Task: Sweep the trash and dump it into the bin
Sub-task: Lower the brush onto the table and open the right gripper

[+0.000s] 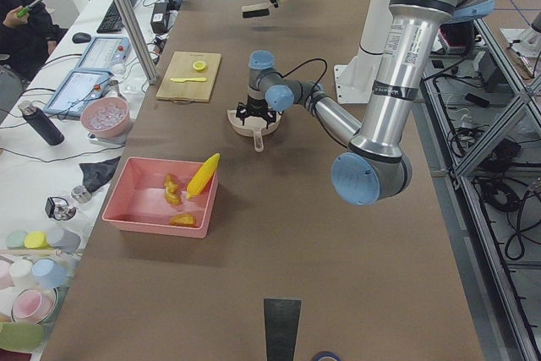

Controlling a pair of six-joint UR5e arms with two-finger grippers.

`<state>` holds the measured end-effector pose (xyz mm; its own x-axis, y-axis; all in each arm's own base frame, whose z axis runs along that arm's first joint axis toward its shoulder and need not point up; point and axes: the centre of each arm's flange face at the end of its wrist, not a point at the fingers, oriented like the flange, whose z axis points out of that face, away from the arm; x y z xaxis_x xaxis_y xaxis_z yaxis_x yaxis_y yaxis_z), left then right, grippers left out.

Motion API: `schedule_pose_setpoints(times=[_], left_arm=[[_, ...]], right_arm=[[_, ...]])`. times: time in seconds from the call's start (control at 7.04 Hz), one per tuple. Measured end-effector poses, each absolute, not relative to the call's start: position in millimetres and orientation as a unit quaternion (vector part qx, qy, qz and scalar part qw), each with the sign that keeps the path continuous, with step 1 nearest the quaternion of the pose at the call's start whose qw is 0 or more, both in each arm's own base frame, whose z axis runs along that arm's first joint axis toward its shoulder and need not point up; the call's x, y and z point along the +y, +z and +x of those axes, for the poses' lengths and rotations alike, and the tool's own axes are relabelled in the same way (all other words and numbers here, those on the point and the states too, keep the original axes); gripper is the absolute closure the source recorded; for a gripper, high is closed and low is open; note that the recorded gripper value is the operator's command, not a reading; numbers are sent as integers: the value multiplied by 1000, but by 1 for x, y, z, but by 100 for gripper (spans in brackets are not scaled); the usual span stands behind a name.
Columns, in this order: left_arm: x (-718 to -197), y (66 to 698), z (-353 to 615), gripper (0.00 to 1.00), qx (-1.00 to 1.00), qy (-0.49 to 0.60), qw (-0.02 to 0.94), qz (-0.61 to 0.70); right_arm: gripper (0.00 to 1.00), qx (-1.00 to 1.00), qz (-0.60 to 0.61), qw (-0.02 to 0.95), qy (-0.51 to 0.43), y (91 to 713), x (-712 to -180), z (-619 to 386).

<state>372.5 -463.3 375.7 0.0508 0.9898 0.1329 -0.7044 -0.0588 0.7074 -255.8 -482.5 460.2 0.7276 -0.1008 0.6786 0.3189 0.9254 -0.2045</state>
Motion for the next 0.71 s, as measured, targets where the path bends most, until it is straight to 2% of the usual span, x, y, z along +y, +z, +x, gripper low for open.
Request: schedule_pose_setpoints(times=[0.14,0.28,0.43,0.57,0.71], left_arm=[[-463,376,375,1,221,653,649,322],[-462,377,376,1,221,654,649,322],[-462,376,378,1,221,654,648,322],[-462,376,378,1,221,654,648,322],[-462,375,379,1,221,654,648,322]], right_arm=[[100,-350,-158,916,-118,473,-485,-263],[92,-350,-157,916,-121,486,-489,-269],[7,-349,-157,916,-122,493,-491,-273],[0,-348,-158,916,-124,496,-491,-276],[0,-348,-159,916,-126,496,-491,-280]])
